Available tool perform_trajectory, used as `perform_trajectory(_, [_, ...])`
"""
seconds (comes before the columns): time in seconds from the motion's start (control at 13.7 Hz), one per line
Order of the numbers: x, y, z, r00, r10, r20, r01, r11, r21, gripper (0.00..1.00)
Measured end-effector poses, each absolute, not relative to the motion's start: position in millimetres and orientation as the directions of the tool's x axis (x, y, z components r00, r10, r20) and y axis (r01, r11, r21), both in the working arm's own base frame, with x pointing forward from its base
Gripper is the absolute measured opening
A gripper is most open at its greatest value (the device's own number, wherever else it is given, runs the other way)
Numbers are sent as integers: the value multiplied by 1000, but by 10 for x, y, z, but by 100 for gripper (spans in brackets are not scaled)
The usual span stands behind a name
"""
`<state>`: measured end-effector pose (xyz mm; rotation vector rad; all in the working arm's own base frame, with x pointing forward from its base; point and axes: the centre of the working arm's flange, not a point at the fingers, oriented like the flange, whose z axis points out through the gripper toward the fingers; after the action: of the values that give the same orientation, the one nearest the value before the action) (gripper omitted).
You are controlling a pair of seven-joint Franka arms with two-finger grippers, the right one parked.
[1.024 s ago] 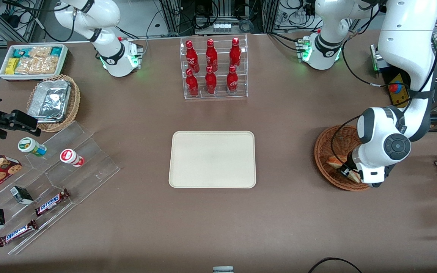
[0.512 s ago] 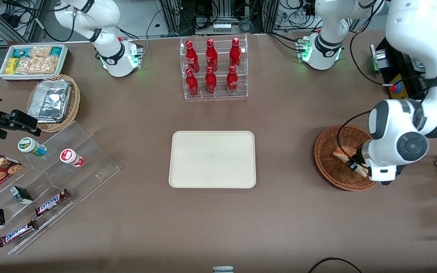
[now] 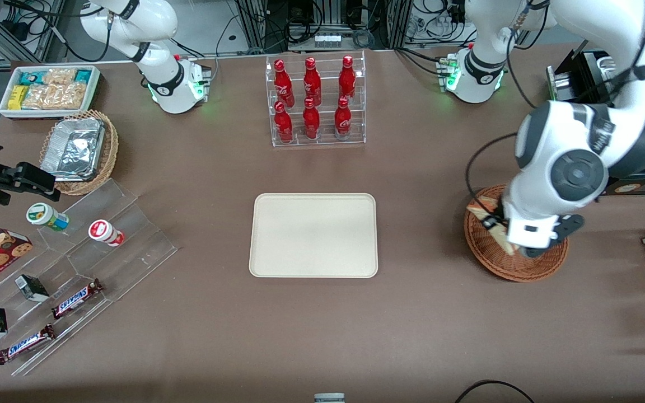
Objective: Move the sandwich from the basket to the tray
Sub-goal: 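Lift the sandwich out of the basket and carry it over the tray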
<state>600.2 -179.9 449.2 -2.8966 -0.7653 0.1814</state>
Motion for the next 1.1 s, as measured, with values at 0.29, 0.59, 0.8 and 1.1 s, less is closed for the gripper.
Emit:
perform_trajectory(0.29, [5819,-2572,4676,916,396,-71,387,-915,-109,16])
perform_trajectory(0.59, [5697,-3321,4461,953,302,-38,302,-953,-12,16])
perform_trajectory(0.8, [5638,-3866,4054,972,233,9,233,-971,51,16])
perform_trajectory(1.1, [5503,-4318,3535,985,172,21,170,-983,71,16])
